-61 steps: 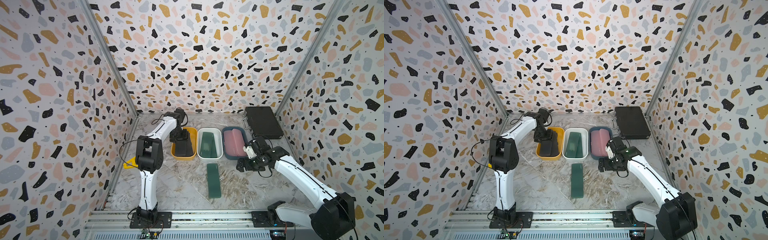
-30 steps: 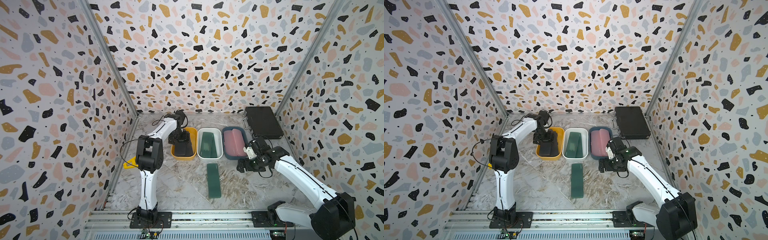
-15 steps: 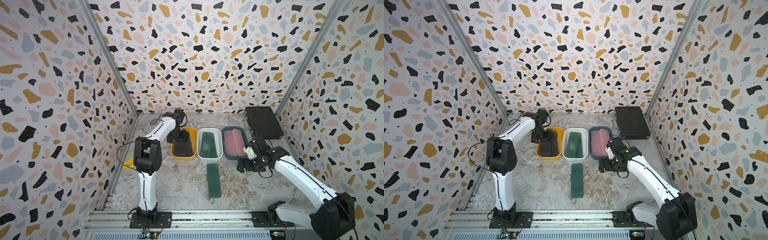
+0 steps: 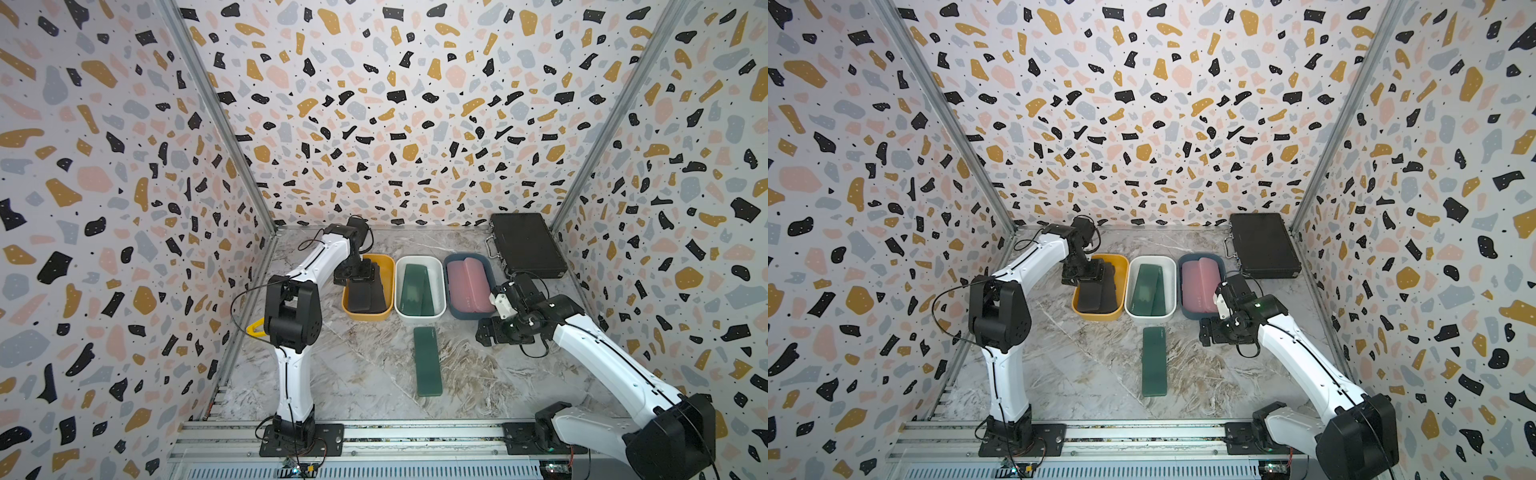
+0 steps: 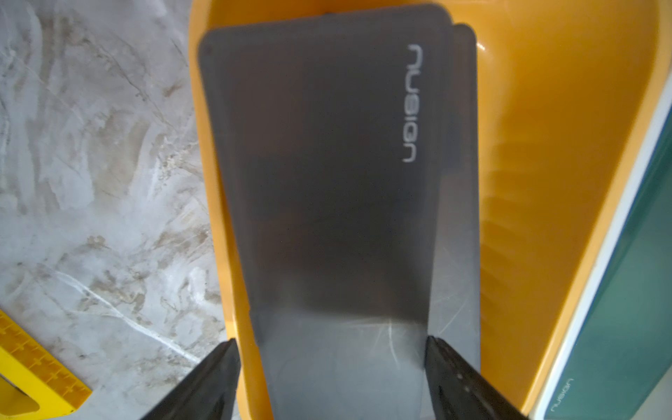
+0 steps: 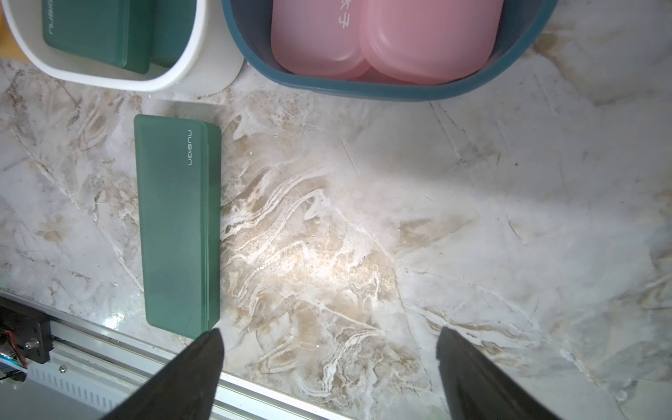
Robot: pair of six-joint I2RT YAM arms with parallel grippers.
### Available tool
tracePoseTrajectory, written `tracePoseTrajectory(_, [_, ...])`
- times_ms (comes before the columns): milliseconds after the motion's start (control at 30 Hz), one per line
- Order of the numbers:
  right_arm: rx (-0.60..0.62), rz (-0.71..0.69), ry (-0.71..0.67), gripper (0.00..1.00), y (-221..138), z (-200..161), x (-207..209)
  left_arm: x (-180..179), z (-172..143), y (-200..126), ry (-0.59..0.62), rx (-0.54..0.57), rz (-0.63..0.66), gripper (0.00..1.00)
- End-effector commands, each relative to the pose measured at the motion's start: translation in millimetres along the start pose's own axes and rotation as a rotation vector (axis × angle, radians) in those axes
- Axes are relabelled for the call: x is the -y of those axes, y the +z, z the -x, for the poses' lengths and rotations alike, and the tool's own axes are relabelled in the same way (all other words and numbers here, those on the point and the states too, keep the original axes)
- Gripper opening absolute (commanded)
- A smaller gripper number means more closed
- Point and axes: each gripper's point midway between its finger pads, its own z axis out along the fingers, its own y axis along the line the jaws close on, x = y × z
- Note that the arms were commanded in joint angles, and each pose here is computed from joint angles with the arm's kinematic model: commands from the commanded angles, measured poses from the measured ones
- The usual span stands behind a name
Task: Place the pencil cases by color into the storage box
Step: Place the pencil case at the storage box.
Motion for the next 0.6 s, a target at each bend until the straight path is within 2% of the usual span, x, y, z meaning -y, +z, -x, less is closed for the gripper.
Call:
tracePoseTrajectory(0, [-0.001,-0.014,-0.005,0.97,-3.7,-5.7,2.5,-2.9,1.9,-10.8,-0.006,0.033,-0.003,0.75])
tracePoseTrajectory(67, [-0.008,-0.017,-0.003,0.97,-2.4,-7.0,3.4,-2.8,2.3,-11.9,-0.007,0.04,-0.005,0.7])
tracePoseTrajectory(167, [-0.015,-0.022,-0.002,0.97,-0.8,-8.9,4.6,-1.5,1.8,-12.5,-0.008,0.046,-0.013,0.67])
tracePoseTrajectory(567, [-0.033,-0.022,-0.001,0.97,2.9,-15.9,2.1,2.1,0.1,-12.3,-0.011,0.066,-0.043,0.65])
